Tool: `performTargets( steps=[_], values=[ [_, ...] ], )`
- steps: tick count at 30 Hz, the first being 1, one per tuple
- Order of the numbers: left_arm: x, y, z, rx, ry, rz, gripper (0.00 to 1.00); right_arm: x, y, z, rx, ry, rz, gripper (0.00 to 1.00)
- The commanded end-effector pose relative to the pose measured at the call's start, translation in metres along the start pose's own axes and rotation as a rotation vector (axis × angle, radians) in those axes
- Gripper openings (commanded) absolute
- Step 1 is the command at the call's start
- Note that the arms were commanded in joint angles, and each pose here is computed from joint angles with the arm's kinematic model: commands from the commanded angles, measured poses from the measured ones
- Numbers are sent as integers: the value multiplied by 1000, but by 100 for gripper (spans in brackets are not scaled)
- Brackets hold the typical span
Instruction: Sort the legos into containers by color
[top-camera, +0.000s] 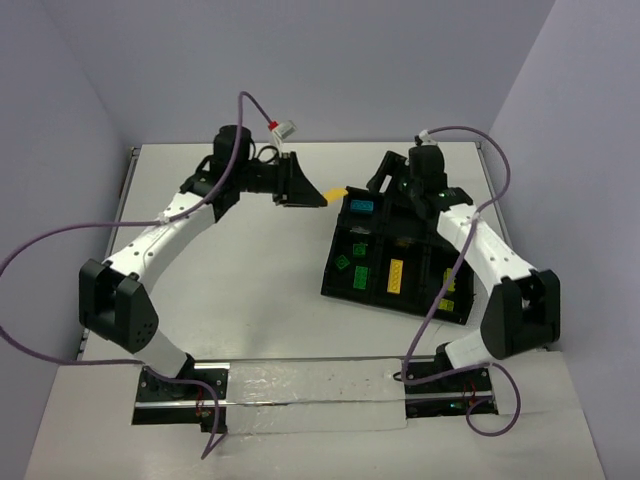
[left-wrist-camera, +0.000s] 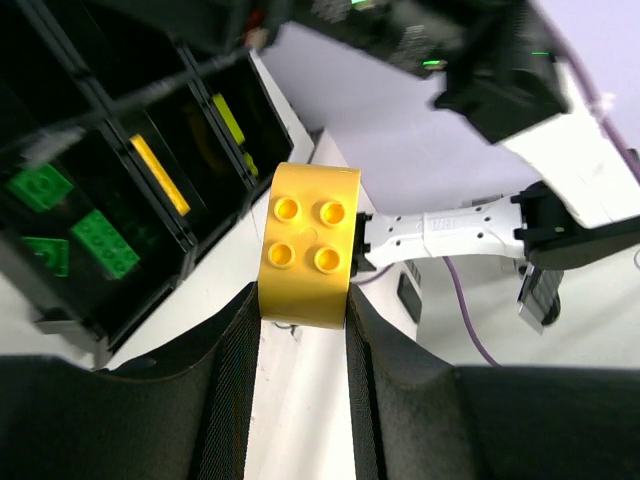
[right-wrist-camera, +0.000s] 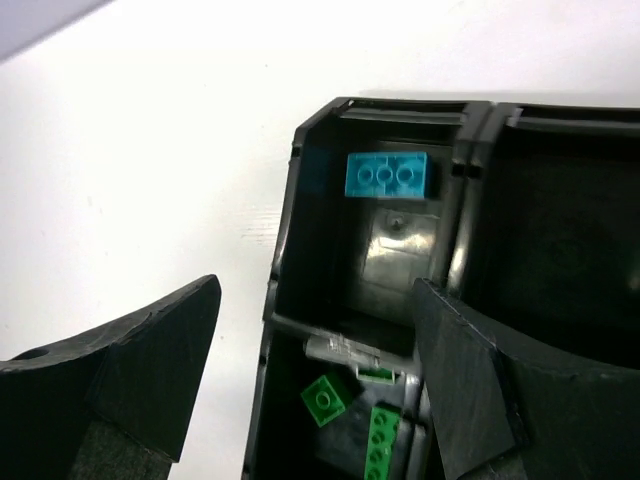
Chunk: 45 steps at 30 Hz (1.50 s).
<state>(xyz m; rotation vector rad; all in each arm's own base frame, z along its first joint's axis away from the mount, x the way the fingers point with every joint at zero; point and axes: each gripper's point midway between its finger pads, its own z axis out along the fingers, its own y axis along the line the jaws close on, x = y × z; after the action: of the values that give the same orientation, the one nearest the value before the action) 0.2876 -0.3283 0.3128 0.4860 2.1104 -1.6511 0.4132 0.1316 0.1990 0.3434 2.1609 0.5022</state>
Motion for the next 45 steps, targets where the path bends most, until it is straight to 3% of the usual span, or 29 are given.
performTargets(
  steps=[1, 7, 11, 23, 24, 27, 31, 34, 41, 45],
  values=[
    [12, -8, 37, 55, 60, 42, 0, -33, -21, -48, 114, -185, 29, 84],
    [50, 3, 92, 85, 183, -7, 0, -59, -67, -106, 294, -360, 101, 86],
    [80, 29, 126, 49, 272, -82, 0, -77, -73, -145, 300, -460, 110, 86],
    [128, 70, 180, -51, 386, -152, 0, -58, -69, -157, 226, -427, 96, 85],
    [125, 68, 183, -52, 381, -143, 3, -58, -67, -159, 210, -433, 91, 84],
    [127, 71, 186, -77, 407, -133, 27, -58, -63, -167, 174, -469, 73, 85],
    [119, 63, 183, -83, 395, -95, 67, -57, -63, -167, 168, -468, 62, 85],
    [106, 54, 177, -122, 363, -45, 91, -54, -63, -165, 165, -453, 69, 85],
    [63, 39, 149, -213, 255, 64, 92, -51, -63, -163, 164, -446, 69, 85],
    [31, 40, 105, -238, 155, 52, 89, -52, -63, -163, 165, -446, 61, 86]
  ],
)
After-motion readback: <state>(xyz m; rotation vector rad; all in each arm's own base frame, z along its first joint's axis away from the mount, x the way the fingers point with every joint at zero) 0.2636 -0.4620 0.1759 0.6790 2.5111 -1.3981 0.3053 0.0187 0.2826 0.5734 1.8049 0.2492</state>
